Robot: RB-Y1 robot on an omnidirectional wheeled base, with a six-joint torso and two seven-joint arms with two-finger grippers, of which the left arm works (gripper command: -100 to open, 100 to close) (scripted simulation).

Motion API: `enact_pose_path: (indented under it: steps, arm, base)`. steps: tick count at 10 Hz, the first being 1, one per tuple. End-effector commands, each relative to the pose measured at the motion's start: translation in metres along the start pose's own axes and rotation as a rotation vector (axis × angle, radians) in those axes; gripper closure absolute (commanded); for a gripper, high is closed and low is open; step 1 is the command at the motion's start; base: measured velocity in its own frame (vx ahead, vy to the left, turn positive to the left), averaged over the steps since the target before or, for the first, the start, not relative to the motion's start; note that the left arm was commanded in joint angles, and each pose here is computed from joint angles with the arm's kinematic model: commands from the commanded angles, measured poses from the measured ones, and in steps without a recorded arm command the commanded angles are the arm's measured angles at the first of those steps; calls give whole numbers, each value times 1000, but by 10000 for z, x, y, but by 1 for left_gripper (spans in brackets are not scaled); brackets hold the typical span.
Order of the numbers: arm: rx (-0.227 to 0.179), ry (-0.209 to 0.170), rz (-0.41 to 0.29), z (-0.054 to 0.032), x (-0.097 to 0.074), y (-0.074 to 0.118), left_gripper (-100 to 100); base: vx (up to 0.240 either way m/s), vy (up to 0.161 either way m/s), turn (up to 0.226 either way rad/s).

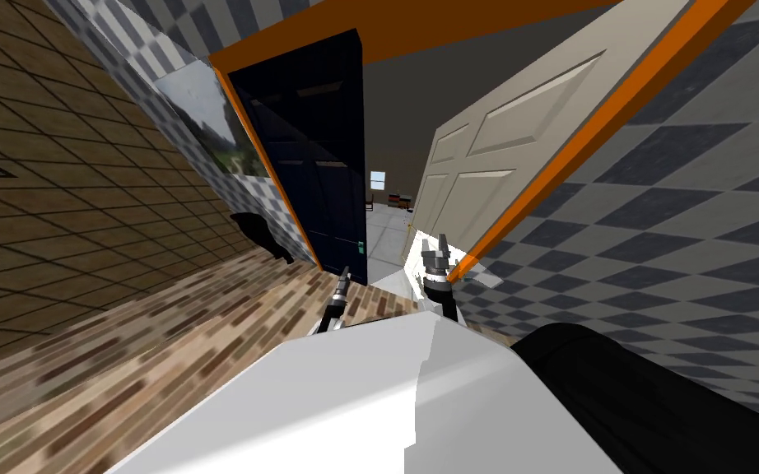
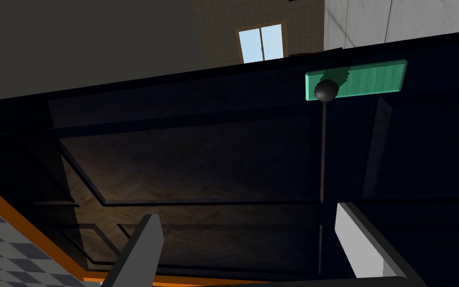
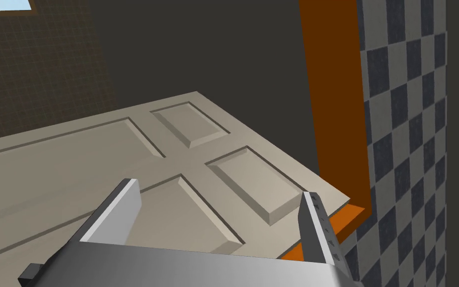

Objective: Push the door open

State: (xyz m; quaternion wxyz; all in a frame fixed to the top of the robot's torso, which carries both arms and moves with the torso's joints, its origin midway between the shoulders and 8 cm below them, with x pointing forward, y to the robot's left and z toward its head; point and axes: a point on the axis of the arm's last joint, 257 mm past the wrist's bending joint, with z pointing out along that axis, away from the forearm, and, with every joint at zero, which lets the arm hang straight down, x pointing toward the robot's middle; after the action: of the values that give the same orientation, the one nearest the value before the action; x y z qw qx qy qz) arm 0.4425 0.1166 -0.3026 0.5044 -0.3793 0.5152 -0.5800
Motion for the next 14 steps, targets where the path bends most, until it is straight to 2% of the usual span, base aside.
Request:
enact_pose_path:
  steps: [1, 10, 14]
  arm:
    - [-13, 6, -5, -8, 31, 75, -100]
    - [-89, 40, -32, -53, 317, 455, -100]
    - [-128, 59, -49, -82, 505, 629, -100]
  base:
    - [124, 71, -59]
    - [101, 73, -79]
    - [116, 87, -89]
